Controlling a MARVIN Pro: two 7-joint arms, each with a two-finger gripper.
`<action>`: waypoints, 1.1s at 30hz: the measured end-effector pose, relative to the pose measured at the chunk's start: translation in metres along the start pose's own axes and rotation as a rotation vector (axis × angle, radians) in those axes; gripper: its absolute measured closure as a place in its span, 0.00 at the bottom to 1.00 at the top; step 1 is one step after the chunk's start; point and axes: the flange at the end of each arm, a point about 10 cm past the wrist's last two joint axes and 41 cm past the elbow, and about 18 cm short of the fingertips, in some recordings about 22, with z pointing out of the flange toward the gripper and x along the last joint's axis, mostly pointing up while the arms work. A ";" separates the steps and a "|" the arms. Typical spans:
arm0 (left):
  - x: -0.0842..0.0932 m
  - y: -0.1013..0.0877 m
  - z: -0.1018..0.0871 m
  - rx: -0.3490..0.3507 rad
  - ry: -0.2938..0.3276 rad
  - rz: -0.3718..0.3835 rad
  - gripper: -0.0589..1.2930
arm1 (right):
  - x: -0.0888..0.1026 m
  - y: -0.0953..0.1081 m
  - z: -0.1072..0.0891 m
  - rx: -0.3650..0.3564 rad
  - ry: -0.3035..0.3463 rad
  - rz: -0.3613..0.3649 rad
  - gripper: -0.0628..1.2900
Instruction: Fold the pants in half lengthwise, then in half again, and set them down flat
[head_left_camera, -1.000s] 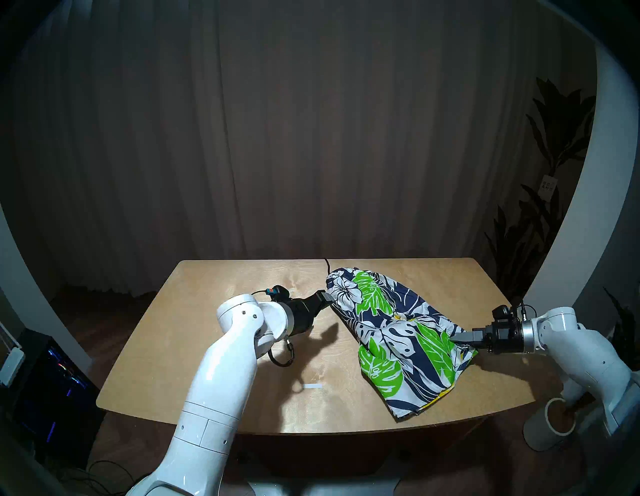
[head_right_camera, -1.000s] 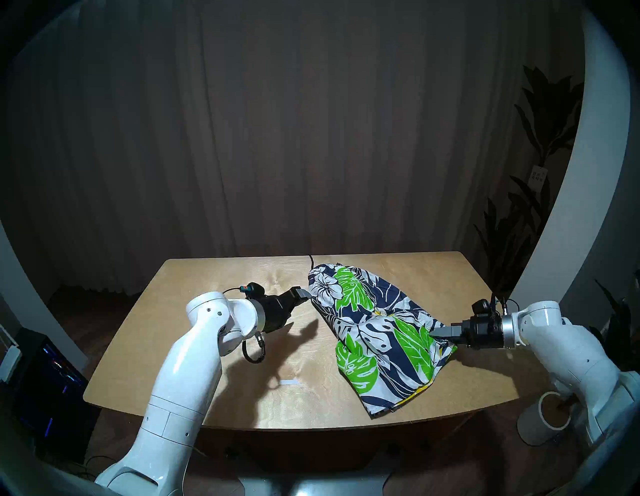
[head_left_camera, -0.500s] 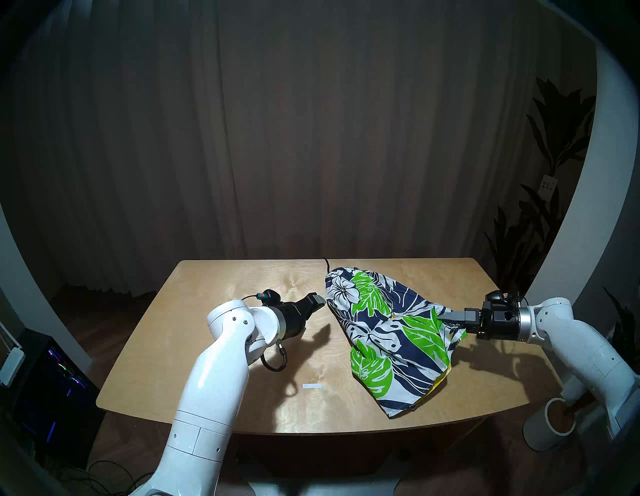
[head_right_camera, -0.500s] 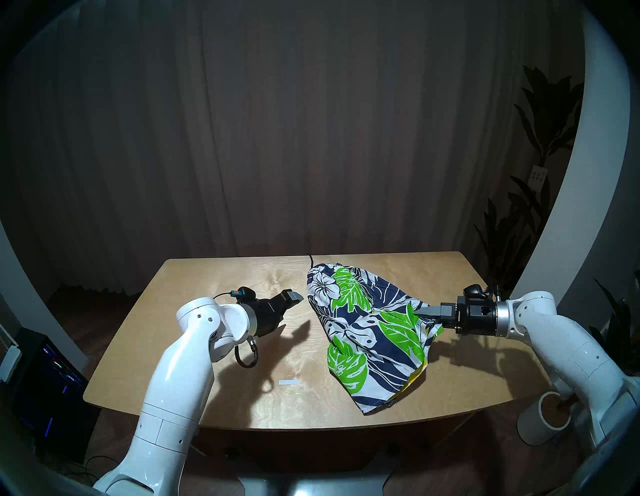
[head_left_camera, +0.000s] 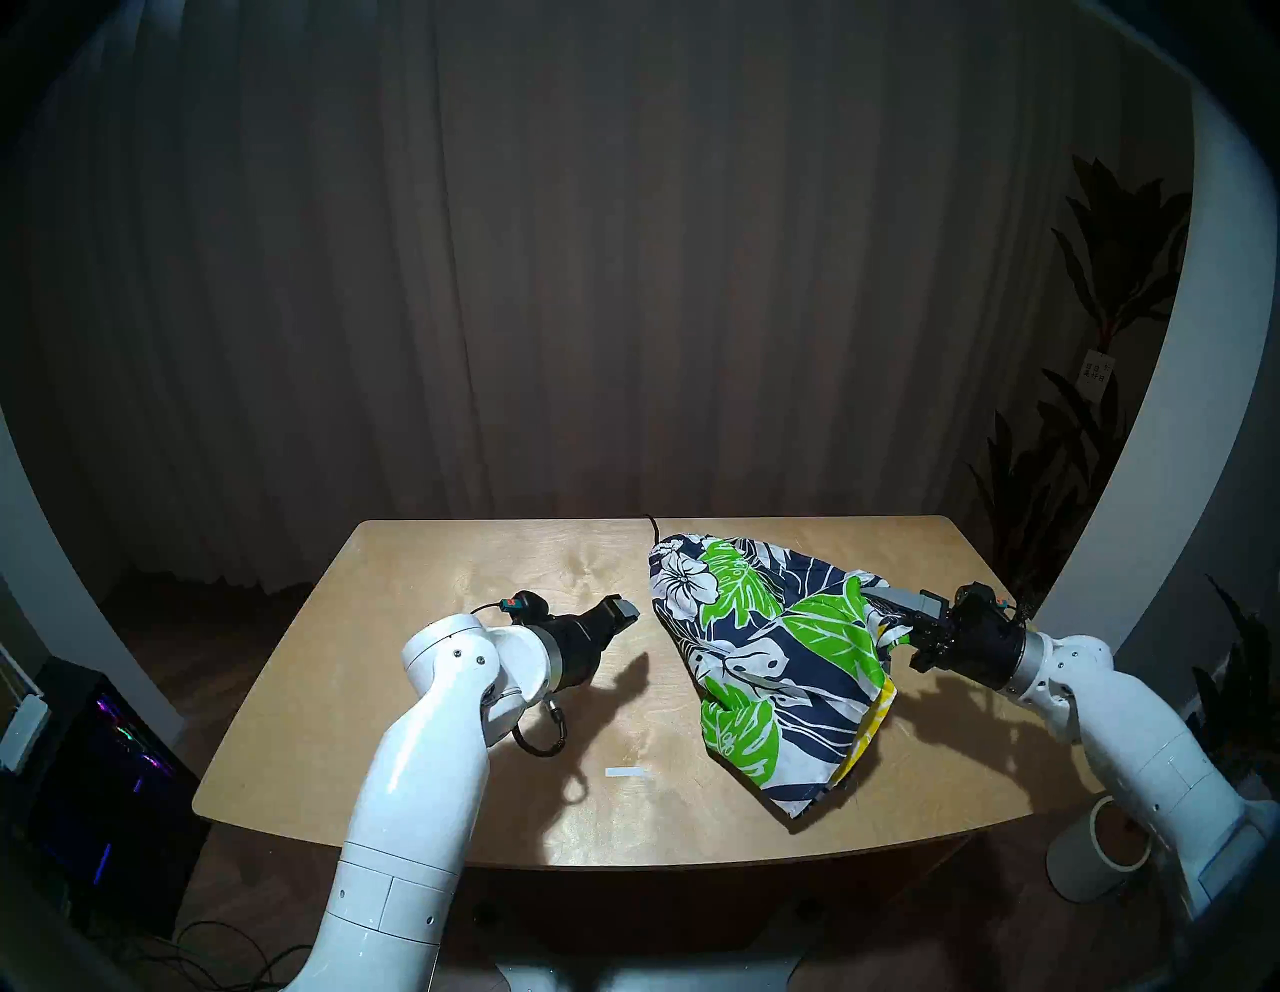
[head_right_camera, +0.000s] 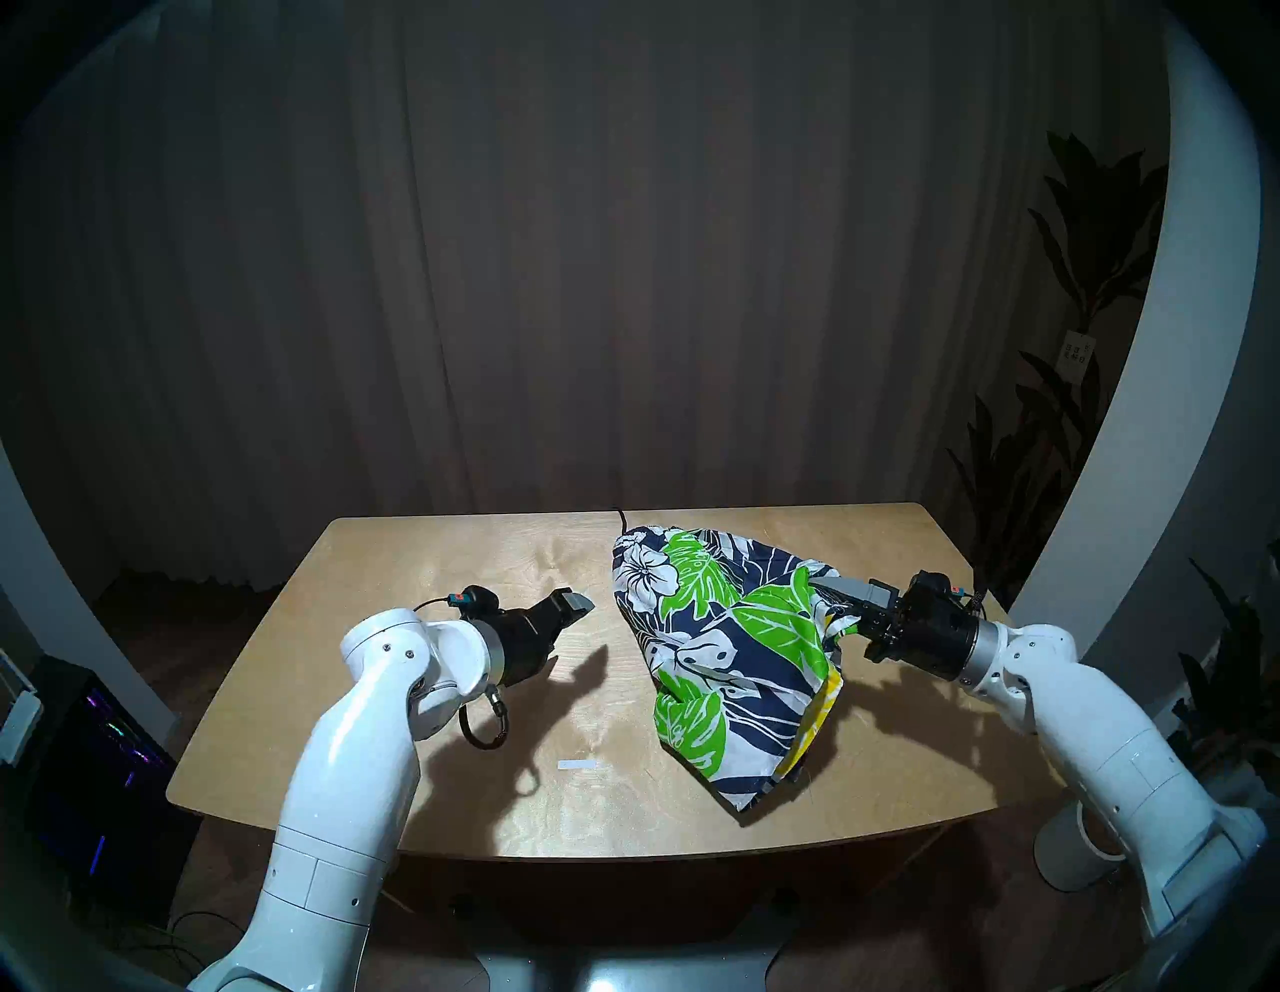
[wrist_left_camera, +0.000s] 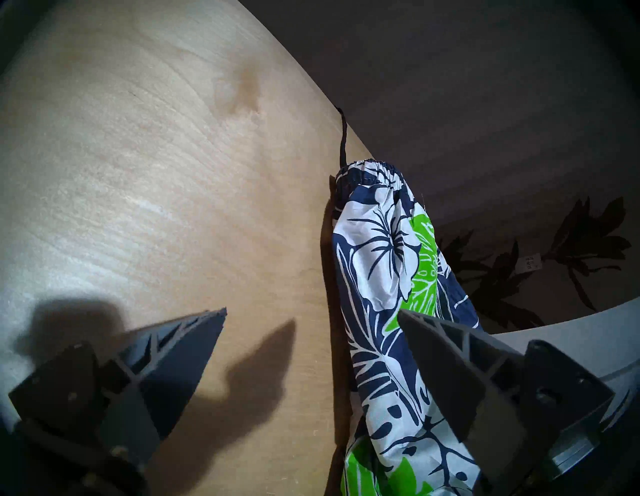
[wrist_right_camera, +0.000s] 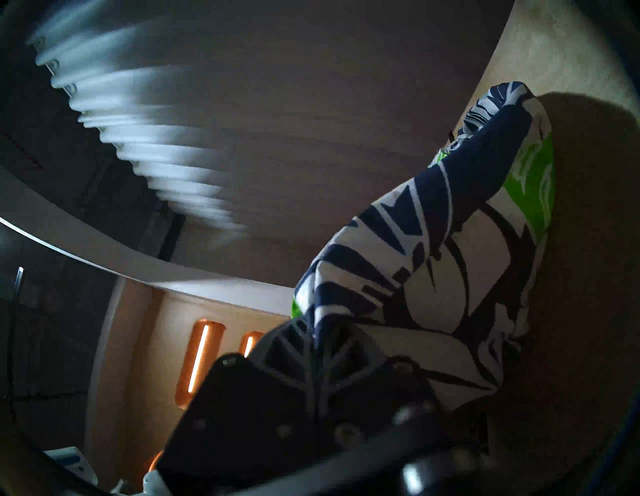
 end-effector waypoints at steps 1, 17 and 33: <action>0.000 -0.001 0.000 0.004 0.003 -0.003 0.03 | -0.002 0.006 0.003 -0.010 0.015 0.004 0.97; 0.004 -0.008 -0.003 0.025 0.024 -0.026 0.03 | -0.015 0.031 0.074 -0.044 0.216 0.081 0.97; 0.010 -0.017 -0.009 0.035 0.043 -0.048 0.03 | 0.001 0.020 0.132 -0.104 0.468 0.206 0.97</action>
